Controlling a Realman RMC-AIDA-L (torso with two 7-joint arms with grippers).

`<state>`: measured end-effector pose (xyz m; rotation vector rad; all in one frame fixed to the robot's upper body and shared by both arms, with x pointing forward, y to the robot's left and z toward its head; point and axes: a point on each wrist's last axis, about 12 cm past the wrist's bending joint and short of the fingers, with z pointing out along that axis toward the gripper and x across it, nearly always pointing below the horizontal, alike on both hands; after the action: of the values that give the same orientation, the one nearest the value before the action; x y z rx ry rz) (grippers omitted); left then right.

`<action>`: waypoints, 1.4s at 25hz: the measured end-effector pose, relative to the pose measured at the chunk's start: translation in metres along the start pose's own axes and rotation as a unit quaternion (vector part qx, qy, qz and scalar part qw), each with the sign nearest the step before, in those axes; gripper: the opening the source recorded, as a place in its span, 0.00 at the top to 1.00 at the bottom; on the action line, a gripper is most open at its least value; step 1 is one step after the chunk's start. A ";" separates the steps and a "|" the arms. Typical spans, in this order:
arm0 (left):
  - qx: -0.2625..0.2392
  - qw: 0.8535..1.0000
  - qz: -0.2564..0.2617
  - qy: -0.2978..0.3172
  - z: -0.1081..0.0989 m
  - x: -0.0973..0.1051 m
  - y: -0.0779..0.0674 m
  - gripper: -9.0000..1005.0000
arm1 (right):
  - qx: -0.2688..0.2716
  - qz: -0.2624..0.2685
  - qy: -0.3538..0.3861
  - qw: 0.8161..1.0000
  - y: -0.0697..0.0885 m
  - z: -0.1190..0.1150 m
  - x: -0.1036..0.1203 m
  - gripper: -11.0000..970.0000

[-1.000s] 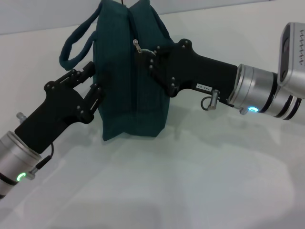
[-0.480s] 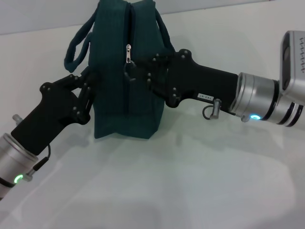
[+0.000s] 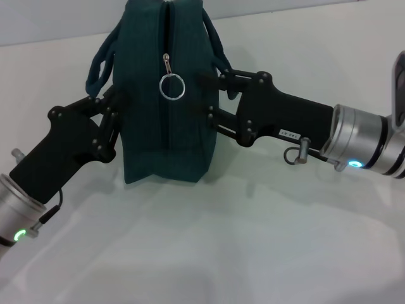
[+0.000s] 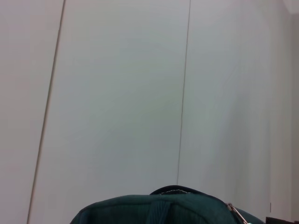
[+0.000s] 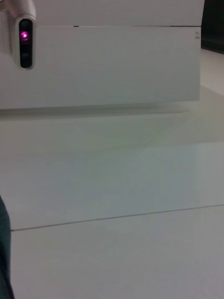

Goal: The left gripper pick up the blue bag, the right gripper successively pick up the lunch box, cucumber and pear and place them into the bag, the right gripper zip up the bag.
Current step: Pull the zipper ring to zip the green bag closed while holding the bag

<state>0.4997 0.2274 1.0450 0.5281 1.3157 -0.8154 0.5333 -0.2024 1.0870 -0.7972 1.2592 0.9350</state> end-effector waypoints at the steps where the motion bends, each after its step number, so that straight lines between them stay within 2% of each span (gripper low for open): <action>1: 0.000 1.000 0.001 0.001 -0.001 0.000 0.000 0.94 | -0.002 -0.001 -0.002 1.000 0.000 -0.001 -0.001 0.55; 10: 0.012 1.000 0.021 0.006 -0.001 0.001 -0.002 0.94 | -0.025 0.042 0.007 0.999 -0.002 0.006 -0.007 0.56; 26: 0.022 0.999 0.028 0.015 -0.004 0.003 -0.004 0.94 | 0.014 0.094 0.035 0.995 -0.011 0.011 -0.001 0.56; 35: 0.025 0.999 0.031 0.013 -0.004 0.003 -0.005 0.94 | 0.002 0.114 0.058 0.992 -0.011 0.018 0.002 0.56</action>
<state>0.4933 0.2265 1.0423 0.6173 1.2988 -0.7949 0.5514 -0.1904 1.0877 -0.7223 1.4757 1.0810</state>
